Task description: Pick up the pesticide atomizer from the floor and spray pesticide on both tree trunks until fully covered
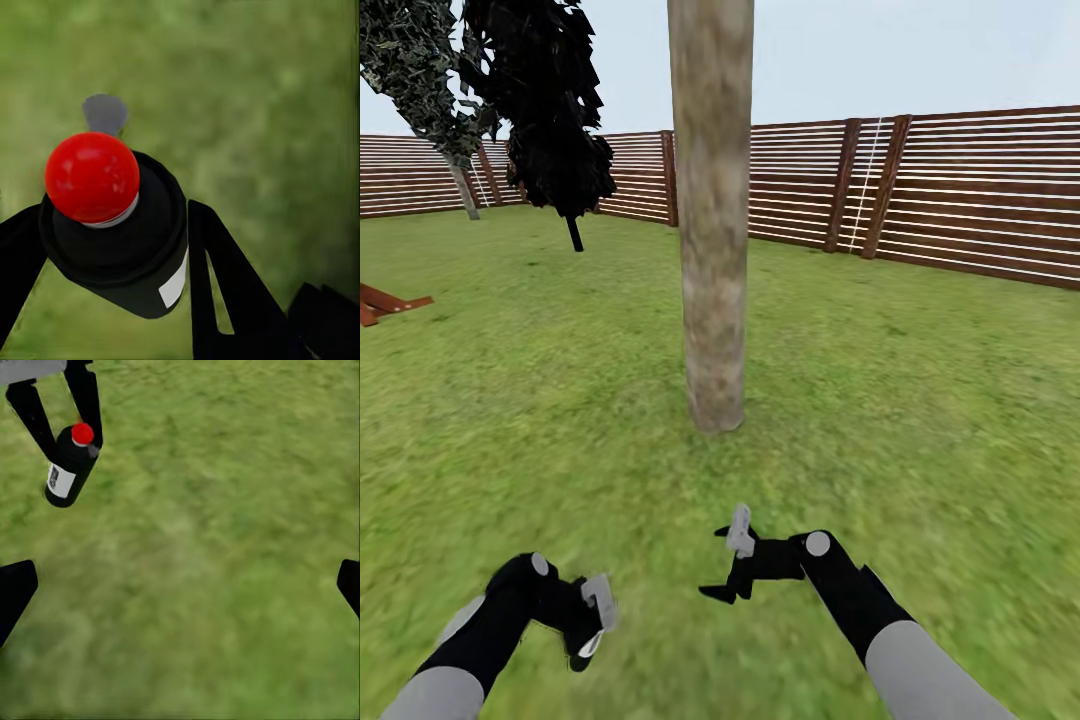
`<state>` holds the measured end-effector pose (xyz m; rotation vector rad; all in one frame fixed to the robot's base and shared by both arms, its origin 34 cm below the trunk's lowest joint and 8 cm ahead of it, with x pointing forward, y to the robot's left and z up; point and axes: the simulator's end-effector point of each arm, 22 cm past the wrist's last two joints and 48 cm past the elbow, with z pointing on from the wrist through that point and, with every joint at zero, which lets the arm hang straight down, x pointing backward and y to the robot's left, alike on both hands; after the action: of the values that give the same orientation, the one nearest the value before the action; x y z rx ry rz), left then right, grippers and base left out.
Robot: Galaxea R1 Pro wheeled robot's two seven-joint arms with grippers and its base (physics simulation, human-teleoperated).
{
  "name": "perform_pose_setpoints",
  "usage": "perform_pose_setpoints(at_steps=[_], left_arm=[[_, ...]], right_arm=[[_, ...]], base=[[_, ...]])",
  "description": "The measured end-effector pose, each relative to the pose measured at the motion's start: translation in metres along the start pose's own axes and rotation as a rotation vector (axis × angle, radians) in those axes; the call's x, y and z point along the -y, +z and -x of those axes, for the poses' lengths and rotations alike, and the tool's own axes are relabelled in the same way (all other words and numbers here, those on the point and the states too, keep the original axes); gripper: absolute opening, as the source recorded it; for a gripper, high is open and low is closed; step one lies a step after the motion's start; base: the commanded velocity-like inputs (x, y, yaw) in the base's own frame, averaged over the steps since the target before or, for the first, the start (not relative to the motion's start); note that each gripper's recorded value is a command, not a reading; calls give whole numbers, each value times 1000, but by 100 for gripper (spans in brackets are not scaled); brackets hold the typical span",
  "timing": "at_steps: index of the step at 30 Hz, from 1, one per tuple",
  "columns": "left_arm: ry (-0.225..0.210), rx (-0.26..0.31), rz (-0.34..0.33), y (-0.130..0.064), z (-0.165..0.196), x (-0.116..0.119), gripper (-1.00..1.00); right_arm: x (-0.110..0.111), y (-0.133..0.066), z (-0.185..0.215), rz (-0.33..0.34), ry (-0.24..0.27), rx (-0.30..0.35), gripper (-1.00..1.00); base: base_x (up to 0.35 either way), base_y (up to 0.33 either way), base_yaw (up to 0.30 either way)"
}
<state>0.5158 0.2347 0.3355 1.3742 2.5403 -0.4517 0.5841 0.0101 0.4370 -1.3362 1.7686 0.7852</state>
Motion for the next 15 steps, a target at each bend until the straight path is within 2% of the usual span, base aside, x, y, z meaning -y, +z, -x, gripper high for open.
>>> perform_pose_setpoints(at_steps=[2,3,4,6,15], left_arm=[[46,-19,-12,3,7,4,-100],[56,-28,-15,4,9,6,-100],[58,-35,-16,4,9,6,-100],[61,-41,-16,4,9,6,-100],[79,-29,-22,5,16,9,-100]], right_arm=[[-3,-1,0,14,-6,-6,100],[-5,-1,-2,25,-13,-16,100],[-9,-1,-7,44,-28,-38,-100],[-12,-2,-13,60,-46,-64,-100],[-13,-2,-13,63,-50,-66,-100]], base=[[0,0,0],[0,0,0],[0,0,0],[0,0,0],[0,0,0]])
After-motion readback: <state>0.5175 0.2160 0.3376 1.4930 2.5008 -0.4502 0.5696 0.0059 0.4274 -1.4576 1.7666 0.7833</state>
